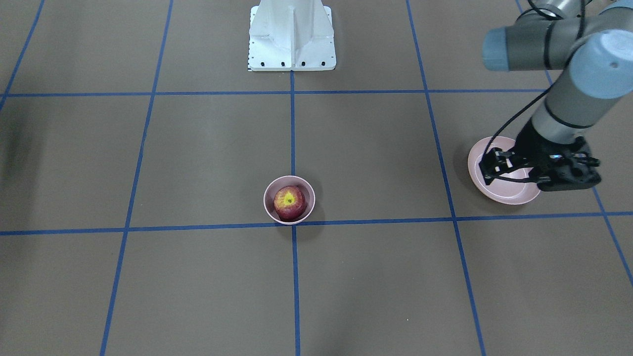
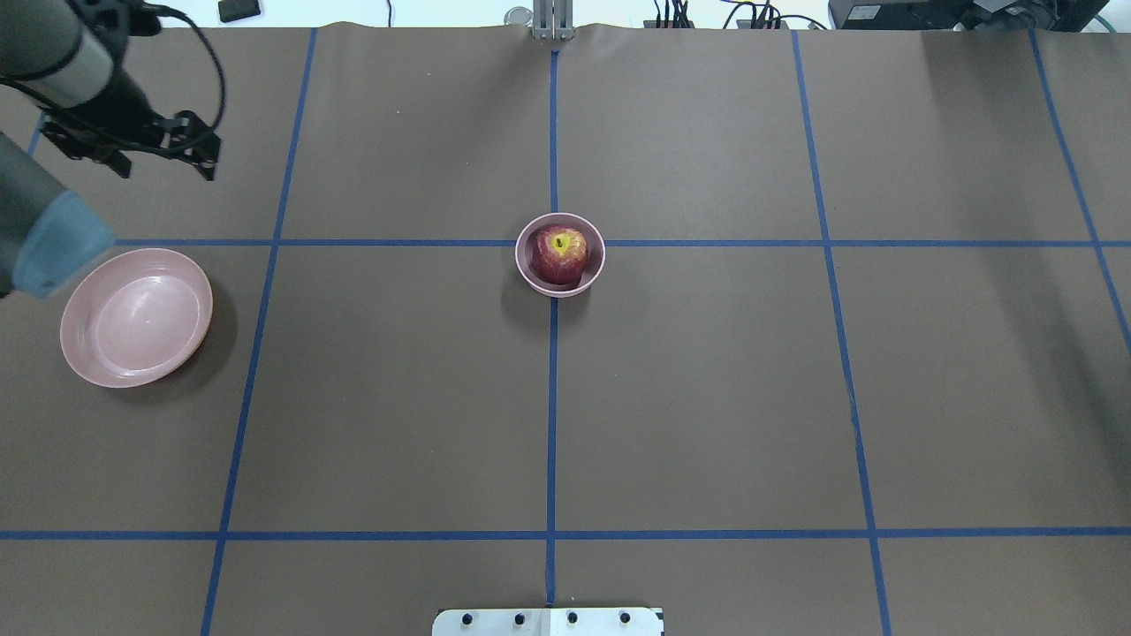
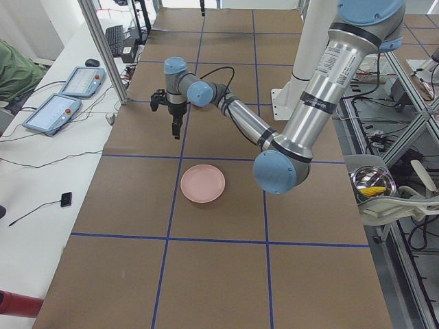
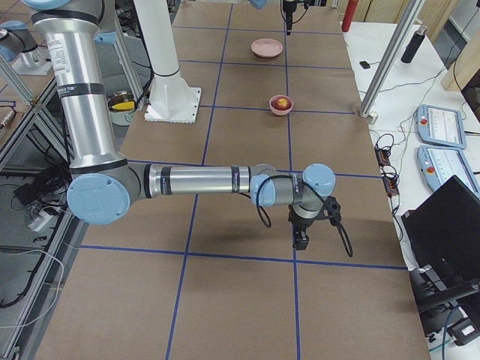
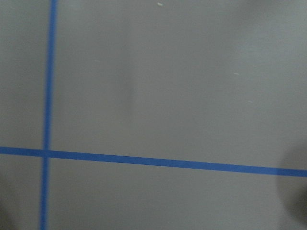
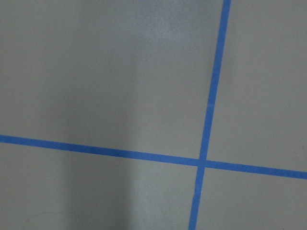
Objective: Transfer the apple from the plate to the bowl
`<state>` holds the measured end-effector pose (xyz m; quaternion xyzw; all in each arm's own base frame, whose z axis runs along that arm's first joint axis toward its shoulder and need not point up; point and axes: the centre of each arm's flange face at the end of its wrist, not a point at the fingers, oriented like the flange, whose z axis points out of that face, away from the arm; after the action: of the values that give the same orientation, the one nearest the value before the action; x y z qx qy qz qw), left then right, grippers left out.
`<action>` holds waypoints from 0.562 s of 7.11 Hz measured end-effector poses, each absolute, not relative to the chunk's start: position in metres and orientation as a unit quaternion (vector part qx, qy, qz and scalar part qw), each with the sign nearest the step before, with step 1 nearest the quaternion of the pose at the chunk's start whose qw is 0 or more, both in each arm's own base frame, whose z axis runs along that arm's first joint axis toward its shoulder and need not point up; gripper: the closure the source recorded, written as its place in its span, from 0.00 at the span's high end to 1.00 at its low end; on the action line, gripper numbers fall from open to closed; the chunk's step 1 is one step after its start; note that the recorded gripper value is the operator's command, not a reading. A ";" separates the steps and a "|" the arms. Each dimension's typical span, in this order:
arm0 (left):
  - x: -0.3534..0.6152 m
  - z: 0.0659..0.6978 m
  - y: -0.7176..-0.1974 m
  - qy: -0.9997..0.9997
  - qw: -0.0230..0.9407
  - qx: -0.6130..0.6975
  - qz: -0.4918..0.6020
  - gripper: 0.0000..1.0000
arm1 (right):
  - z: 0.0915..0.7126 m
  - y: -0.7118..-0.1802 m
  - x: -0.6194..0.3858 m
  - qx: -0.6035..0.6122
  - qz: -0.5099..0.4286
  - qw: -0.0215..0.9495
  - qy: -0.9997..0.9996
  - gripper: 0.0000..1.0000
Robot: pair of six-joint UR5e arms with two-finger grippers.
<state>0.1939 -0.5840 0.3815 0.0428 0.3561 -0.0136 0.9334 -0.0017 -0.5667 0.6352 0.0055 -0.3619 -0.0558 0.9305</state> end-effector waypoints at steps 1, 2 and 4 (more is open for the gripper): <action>0.124 0.429 -0.586 0.357 0.933 0.044 0.011 0.99 | 0.640 -0.560 0.003 0.004 -0.051 0.931 -0.361 1.00; 0.062 0.480 -0.586 0.352 0.934 0.051 0.048 0.99 | 0.643 -0.556 0.010 0.003 -0.043 0.932 -0.361 1.00; -0.013 0.558 -0.567 0.343 0.932 0.056 0.106 0.99 | 0.647 -0.549 0.028 0.005 -0.024 0.931 -0.363 1.00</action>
<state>-0.0129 -0.5669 0.5578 0.0557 0.3431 0.1055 0.9317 0.0282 -0.5493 0.6468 0.0047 -0.3630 -0.0244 0.9315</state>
